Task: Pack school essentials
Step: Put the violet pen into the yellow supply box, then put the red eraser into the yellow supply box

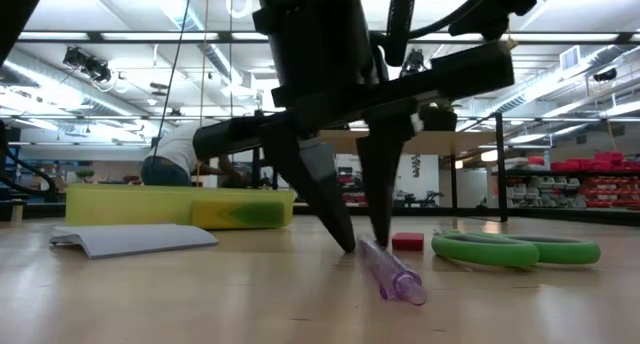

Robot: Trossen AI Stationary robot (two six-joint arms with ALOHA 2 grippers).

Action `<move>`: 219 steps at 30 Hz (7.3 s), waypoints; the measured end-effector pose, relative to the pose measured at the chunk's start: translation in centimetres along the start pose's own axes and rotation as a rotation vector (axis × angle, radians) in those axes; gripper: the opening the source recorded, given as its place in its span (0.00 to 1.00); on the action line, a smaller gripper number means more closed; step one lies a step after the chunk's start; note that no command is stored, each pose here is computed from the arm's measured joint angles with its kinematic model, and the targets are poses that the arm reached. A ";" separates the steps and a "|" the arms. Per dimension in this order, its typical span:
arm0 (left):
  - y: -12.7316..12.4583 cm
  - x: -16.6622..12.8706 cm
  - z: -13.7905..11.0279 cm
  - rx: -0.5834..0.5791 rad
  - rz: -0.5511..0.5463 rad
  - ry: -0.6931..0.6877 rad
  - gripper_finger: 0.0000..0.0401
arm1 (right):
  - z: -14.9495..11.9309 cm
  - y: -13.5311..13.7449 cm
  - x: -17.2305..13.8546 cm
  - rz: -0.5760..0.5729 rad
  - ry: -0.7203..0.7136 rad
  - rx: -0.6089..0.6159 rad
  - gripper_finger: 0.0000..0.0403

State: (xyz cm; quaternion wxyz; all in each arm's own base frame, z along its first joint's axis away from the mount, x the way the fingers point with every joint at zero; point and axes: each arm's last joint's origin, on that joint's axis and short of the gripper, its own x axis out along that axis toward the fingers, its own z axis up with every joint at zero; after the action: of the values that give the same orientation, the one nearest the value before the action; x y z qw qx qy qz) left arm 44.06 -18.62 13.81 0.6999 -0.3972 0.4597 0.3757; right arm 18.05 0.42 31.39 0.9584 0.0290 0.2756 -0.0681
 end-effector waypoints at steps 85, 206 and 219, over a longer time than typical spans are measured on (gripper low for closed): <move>17.9 -4.2 13.9 0.671 0.328 0.037 0.09 | 0.1 0.1 0.0 0.020 -0.005 0.040 0.10; -1.8 1.7 3.5 0.052 0.049 0.000 0.03 | -0.2 -0.3 0.1 0.116 0.028 -0.120 0.10; -0.2 -3.9 5.0 0.162 0.140 0.032 0.01 | -0.2 -0.2 0.1 0.135 0.029 -0.120 0.10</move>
State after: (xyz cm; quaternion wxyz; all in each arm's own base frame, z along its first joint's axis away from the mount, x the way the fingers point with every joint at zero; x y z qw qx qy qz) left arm 44.83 -14.83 18.78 0.6942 -0.3124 0.5263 0.3788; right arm 17.98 0.20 31.15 0.9568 -0.0091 0.2903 0.0136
